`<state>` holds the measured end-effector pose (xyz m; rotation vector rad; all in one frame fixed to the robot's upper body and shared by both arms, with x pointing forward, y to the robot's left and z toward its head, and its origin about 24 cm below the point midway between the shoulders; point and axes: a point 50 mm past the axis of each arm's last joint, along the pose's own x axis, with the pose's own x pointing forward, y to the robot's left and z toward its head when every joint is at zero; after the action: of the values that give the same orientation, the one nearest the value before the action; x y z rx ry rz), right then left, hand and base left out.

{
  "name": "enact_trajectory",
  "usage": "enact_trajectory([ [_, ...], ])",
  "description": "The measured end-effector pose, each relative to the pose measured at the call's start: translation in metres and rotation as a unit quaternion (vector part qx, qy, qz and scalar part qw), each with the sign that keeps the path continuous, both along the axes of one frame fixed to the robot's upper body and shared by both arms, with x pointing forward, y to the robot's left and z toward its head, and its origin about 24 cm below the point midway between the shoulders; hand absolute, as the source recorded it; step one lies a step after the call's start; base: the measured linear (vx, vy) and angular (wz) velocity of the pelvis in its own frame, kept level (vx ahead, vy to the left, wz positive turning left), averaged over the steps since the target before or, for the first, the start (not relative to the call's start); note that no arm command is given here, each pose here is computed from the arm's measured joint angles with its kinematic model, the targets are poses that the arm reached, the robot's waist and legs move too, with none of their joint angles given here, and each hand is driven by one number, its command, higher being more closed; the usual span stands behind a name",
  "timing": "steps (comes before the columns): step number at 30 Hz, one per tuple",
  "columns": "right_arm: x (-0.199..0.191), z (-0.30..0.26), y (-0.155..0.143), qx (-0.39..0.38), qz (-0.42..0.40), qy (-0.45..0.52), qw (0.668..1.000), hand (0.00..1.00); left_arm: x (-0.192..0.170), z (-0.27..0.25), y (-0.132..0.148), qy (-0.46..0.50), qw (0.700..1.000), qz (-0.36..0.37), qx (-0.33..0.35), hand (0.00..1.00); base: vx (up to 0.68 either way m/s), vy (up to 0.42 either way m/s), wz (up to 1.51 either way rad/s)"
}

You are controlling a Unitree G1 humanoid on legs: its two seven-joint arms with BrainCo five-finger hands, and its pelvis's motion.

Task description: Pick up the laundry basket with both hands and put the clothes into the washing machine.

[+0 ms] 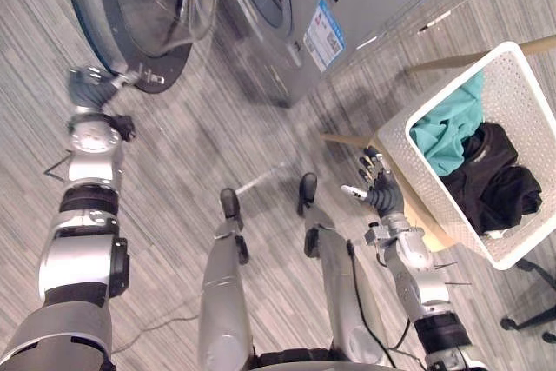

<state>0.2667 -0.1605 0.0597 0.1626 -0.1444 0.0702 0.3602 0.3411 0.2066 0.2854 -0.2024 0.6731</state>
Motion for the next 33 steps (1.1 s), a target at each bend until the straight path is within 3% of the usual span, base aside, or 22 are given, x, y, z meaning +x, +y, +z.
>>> enact_trajectory([
  [6,-0.018,0.022,-0.012,0.024,-0.025,-0.060,0.998,0.00,-0.007,0.021,0.004,-0.054,0.998,0.011,-0.009,0.00,0.03,0.005,0.02],
  [10,-0.021,0.026,-0.014,0.032,-0.034,-0.070,0.996,0.00,-0.004,0.023,-0.012,-0.075,0.997,-0.012,-0.006,0.00,0.05,-0.009,0.03],
  [17,-0.023,0.015,-0.013,0.046,-0.059,-0.045,0.996,0.00,-0.013,-0.059,-0.062,-0.020,0.997,-0.069,-0.037,0.00,0.04,-0.024,0.18],
  [20,-0.022,-0.008,-0.017,0.041,-0.081,0.006,0.996,0.00,-0.033,-0.114,-0.083,0.028,0.993,-0.082,-0.081,0.00,0.03,-0.026,0.09],
  [25,-0.035,-0.049,-0.032,0.020,-0.130,0.102,0.986,0.00,-0.098,-0.216,-0.121,0.167,0.969,-0.092,-0.160,0.00,0.09,0.008,0.17],
  [33,-0.069,-0.117,-0.046,-0.042,-0.152,0.269,0.950,0.00,-0.194,-0.311,-0.132,0.377,0.895,-0.100,-0.217,0.00,0.09,0.027,-0.15],
])
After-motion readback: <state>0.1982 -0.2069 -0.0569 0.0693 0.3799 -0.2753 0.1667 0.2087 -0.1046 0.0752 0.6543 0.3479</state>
